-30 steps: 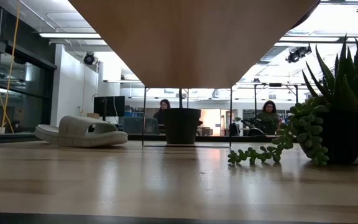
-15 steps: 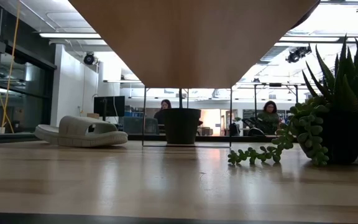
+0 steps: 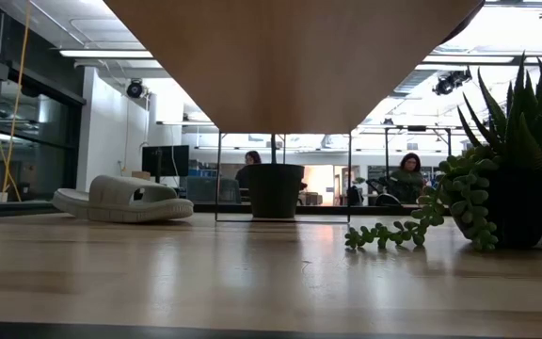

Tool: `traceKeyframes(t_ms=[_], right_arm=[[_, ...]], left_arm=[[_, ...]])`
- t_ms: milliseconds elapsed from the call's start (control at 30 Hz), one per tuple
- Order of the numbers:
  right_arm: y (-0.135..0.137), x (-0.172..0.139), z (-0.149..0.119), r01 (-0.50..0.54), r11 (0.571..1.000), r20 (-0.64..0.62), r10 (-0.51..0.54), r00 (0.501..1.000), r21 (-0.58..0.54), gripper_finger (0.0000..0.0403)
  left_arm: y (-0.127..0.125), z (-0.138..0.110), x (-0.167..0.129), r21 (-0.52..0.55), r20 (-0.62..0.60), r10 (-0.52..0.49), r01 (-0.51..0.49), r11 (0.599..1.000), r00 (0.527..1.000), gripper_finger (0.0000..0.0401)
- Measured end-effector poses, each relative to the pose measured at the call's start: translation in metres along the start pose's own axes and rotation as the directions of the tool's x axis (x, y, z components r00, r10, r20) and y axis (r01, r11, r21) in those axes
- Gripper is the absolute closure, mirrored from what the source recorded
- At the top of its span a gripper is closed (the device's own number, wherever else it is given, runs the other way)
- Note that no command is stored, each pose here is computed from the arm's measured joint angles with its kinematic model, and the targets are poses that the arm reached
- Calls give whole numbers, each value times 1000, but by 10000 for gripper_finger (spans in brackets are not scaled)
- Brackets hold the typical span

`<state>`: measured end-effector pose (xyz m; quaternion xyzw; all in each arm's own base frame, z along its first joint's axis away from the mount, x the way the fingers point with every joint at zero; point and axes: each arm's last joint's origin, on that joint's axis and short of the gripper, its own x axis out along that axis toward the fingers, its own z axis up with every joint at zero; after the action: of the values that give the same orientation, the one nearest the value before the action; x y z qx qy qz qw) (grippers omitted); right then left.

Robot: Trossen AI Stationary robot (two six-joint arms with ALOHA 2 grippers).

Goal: Pick and place slides into the shelf
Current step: Put the bottom gray slide into the shelf

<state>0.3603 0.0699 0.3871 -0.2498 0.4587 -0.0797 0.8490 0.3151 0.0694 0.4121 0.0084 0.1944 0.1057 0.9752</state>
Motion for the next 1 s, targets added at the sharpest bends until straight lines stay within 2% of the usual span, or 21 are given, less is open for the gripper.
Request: traceKeyframes(t_ms=[167, 300, 533, 600, 700, 833, 933, 1000], right_arm=[[-1, 0, -1, 22, 999, -6, -22, 1000, 37, 375], [-4, -5, -3, 84, 992, -17, -83, 996, 98, 350], [-16, -26, -8, 136, 971, 27, -144, 989, 198, 312], [-21, -36, -11, 157, 954, 43, -174, 984, 256, 308], [-29, -60, -18, 219, 895, 74, -267, 961, 389, 306], [-39, -102, -33, 293, 764, 112, -428, 897, 575, 306], [-45, -140, -51, 281, 661, 151, -517, 843, 696, 306], [-47, -161, -66, 235, 612, 176, -535, 826, 755, 306]], left_arm=[[1, 0, 0, 2, -3, 22, -22, 1000, 1000, 372], [1, 0, 0, 3, -5, 31, -31, 1000, 999, 372], [1, -7, 0, 26, -74, 46, -44, 999, 996, 373], [1, -8, 0, 27, -84, 49, -47, 999, 995, 373], [1, -7, 0, 26, -74, 50, -49, 998, 996, 373], [2, -5, 0, 24, -47, 52, -50, 998, 998, 373], [1, -2, 1, 22, -19, 46, -46, 999, 999, 373], [1, 2, 1, 18, 25, 29, -29, 999, 999, 373]])
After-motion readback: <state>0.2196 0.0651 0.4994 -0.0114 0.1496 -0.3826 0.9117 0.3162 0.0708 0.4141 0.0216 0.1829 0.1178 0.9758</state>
